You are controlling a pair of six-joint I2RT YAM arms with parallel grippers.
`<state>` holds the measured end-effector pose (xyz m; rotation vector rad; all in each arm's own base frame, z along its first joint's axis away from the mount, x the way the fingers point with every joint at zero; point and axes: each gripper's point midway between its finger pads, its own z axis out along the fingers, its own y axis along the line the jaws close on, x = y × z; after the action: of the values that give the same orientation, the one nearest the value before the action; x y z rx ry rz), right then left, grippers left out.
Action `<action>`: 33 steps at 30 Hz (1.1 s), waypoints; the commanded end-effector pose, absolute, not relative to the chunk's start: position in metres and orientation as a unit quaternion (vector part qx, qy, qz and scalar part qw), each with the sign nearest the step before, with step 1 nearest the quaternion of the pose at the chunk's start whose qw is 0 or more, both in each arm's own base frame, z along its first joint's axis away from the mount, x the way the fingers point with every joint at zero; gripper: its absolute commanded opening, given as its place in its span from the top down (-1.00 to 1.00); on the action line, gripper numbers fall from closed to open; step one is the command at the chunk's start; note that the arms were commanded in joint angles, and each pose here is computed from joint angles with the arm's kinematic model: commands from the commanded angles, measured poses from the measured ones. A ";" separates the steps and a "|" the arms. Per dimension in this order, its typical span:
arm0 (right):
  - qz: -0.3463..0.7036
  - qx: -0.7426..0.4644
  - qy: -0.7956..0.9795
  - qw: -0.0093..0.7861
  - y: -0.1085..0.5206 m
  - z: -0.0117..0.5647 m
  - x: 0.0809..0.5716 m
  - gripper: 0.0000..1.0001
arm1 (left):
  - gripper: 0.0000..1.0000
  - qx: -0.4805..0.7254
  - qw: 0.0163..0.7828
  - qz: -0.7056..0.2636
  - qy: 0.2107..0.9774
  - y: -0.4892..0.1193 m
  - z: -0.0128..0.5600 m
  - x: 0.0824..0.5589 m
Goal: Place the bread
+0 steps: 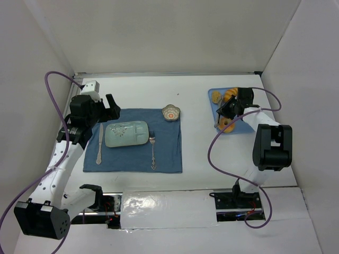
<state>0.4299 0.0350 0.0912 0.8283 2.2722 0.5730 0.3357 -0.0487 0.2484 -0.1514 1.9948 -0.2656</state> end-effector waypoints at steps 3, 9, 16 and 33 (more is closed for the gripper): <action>0.239 0.293 0.856 0.353 0.036 0.113 0.446 0.81 | -1.00 -0.052 0.565 -0.118 0.815 -0.050 0.276 0.343; 0.253 0.257 0.848 0.389 0.040 0.169 0.441 0.88 | -1.00 -0.058 0.570 -0.111 0.812 -0.047 0.279 0.342; 0.320 0.172 0.833 0.418 0.101 0.238 0.411 0.91 | -1.00 -0.113 0.576 -0.062 0.807 -0.022 0.282 0.338; 0.429 -0.064 0.846 0.312 0.403 0.231 0.262 0.91 | -1.00 -0.246 0.616 0.036 0.748 0.035 0.304 0.303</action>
<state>0.2574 0.3727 0.2113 -0.1786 2.3098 1.0845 0.3035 0.0250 0.2915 -0.5037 1.7858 0.0553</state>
